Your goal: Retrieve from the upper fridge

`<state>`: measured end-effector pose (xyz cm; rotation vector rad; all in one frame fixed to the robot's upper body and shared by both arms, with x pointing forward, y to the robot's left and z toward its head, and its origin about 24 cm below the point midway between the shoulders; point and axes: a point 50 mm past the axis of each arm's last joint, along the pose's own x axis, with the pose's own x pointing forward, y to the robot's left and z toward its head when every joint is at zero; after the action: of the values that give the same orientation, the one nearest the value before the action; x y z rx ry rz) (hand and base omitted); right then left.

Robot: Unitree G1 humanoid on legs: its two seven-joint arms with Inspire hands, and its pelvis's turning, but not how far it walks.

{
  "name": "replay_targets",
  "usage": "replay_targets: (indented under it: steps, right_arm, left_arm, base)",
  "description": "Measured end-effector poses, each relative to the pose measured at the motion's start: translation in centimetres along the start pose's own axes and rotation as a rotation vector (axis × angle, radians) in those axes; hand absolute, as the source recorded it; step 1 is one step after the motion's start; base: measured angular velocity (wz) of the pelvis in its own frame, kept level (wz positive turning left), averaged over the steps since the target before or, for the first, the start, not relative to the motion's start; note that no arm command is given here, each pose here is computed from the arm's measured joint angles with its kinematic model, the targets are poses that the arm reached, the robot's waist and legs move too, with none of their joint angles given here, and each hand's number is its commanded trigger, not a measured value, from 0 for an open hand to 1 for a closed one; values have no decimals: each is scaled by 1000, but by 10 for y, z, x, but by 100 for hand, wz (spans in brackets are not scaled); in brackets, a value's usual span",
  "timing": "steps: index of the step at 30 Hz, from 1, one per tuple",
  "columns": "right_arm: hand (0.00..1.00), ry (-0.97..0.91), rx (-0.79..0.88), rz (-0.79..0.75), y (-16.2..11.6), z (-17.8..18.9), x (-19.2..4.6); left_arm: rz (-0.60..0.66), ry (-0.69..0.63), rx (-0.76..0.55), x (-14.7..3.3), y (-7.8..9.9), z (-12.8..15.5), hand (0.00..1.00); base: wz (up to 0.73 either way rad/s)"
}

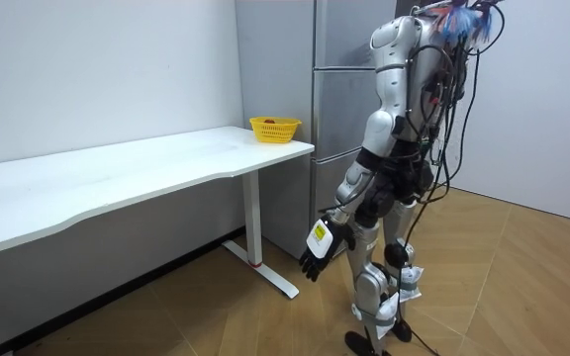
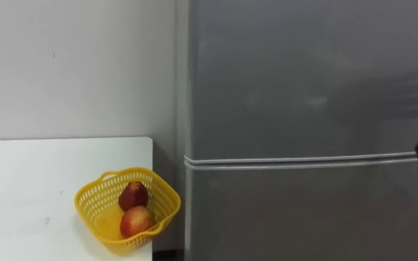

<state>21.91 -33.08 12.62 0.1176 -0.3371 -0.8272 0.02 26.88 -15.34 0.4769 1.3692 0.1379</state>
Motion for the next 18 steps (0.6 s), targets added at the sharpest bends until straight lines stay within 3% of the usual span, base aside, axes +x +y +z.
replay_targets:
  steps: [10,18]
  right_arm:
    - [0,228,-95,-224,-41,-56,-30]
    - [0,590,-374,-326,-86,-136,-97]
  left_arm:
    - [-3,18,-2,0,-2,-2,0]
    - [5,11,-7,-1,-13,3,0]
  base:
    - [0]
    - [-2]
